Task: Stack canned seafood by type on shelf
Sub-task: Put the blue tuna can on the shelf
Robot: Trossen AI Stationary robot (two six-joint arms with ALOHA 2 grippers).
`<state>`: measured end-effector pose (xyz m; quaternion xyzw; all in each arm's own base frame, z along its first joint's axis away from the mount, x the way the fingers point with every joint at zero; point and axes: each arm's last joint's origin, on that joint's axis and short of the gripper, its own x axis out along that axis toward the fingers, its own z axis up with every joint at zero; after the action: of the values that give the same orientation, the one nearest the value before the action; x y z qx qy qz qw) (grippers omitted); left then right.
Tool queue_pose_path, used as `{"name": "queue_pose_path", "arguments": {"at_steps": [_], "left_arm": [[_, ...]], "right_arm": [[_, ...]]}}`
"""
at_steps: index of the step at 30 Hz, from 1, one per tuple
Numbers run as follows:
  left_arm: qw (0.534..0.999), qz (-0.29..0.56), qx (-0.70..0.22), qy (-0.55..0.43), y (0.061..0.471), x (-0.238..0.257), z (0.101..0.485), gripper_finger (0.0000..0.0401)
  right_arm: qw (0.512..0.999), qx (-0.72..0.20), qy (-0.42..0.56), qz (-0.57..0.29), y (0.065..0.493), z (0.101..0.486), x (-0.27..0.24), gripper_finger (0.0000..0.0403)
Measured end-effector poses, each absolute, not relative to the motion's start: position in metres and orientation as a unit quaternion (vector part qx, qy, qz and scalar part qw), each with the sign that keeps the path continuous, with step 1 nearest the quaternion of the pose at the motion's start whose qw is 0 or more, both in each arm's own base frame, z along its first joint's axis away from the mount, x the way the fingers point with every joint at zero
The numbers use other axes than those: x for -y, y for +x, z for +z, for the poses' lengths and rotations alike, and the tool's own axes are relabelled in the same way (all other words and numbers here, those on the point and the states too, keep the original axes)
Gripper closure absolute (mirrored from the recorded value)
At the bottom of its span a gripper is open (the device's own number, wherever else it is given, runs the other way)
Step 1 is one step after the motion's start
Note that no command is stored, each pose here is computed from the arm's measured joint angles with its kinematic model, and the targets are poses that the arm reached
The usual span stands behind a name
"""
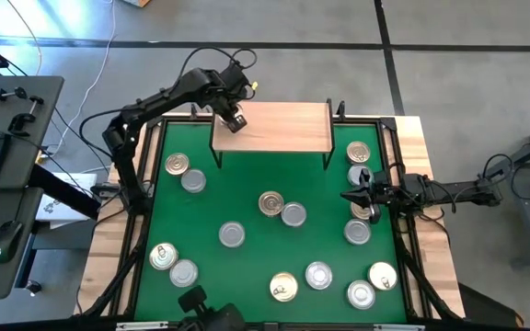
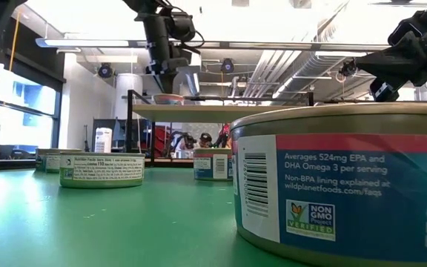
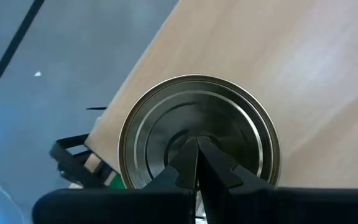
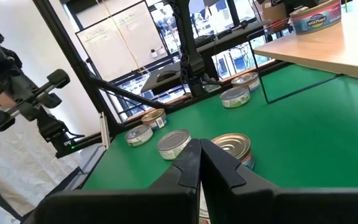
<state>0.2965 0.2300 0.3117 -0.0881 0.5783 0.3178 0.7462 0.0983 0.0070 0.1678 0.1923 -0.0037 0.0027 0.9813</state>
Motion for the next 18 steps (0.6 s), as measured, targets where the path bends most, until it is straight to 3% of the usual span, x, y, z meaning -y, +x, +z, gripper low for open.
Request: {"name": "queue_pose_path", "arguments": {"at_steps": [18], "left_arm": [[0.745, 0.341, -0.57, -0.062, 0.288, -0.228, 0.324, 0.0401]], "right_arm": [[0.981, 0.004, 0.192, 0.003, 0.098, 0.168, -0.007, 0.0403]]}}
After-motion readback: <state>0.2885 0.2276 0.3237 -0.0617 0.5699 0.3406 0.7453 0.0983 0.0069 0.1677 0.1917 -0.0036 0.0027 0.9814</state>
